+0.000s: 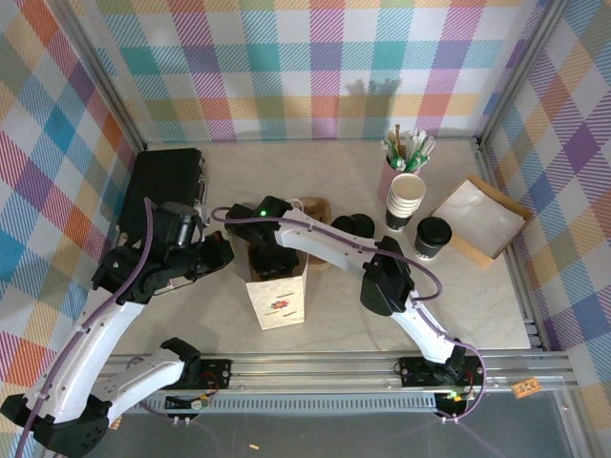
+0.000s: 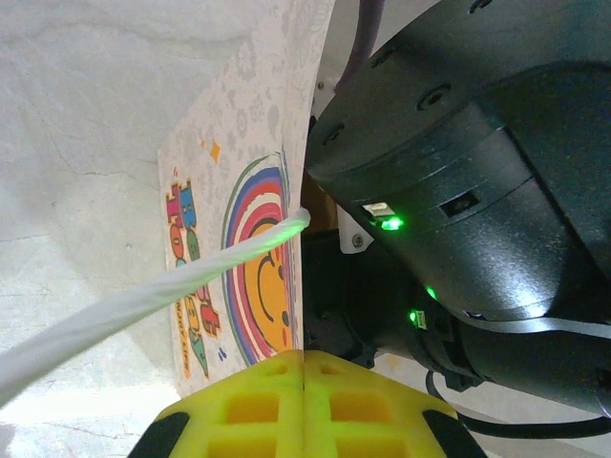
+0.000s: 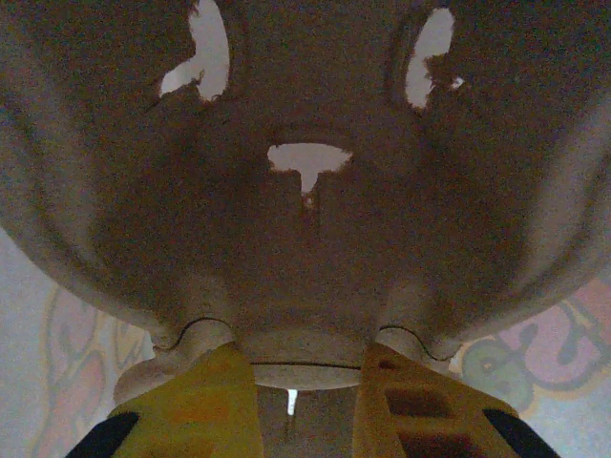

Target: Pack the takeout coffee

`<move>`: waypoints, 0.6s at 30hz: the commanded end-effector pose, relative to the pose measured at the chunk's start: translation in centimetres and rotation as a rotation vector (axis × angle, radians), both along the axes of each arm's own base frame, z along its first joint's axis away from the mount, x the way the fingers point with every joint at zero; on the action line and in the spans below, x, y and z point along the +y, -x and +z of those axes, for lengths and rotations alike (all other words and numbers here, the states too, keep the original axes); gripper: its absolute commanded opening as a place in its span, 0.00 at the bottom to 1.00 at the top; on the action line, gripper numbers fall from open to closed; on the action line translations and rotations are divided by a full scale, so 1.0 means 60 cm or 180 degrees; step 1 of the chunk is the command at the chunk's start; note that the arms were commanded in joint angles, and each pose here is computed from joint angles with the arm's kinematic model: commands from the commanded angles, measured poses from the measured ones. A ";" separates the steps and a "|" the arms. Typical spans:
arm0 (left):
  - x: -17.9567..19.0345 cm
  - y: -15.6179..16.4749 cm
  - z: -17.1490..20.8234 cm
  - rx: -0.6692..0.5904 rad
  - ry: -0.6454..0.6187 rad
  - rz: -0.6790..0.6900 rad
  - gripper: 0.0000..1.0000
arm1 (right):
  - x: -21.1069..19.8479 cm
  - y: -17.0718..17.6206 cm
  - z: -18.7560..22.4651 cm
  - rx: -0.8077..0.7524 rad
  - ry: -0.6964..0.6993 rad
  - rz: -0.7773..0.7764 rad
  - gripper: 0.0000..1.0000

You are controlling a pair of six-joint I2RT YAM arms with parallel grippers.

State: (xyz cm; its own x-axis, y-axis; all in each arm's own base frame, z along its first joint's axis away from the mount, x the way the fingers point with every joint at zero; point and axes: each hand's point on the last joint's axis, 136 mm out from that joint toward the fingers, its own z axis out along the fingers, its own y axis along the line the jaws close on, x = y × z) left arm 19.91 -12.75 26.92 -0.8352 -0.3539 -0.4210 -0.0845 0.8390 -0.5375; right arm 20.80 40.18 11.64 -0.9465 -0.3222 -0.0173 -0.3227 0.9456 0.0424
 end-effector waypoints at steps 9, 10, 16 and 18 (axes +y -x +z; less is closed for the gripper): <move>0.022 0.007 0.027 -0.0211 -0.0153 0.0046 0.00 | -0.014 0.023 -0.053 0.0279 0.0194 -0.0079 0.02; 0.021 0.008 0.025 -0.0199 -0.0147 0.0034 0.00 | -0.014 0.025 -0.057 0.0286 0.0207 -0.0073 0.02; 0.028 0.013 0.028 -0.0227 -0.0149 0.0067 0.00 | -0.015 0.025 -0.072 0.0300 0.0261 -0.0088 0.05; 0.026 0.012 0.029 -0.0239 -0.0152 0.0048 0.00 | -0.015 0.025 -0.077 0.0307 0.0275 -0.0091 0.05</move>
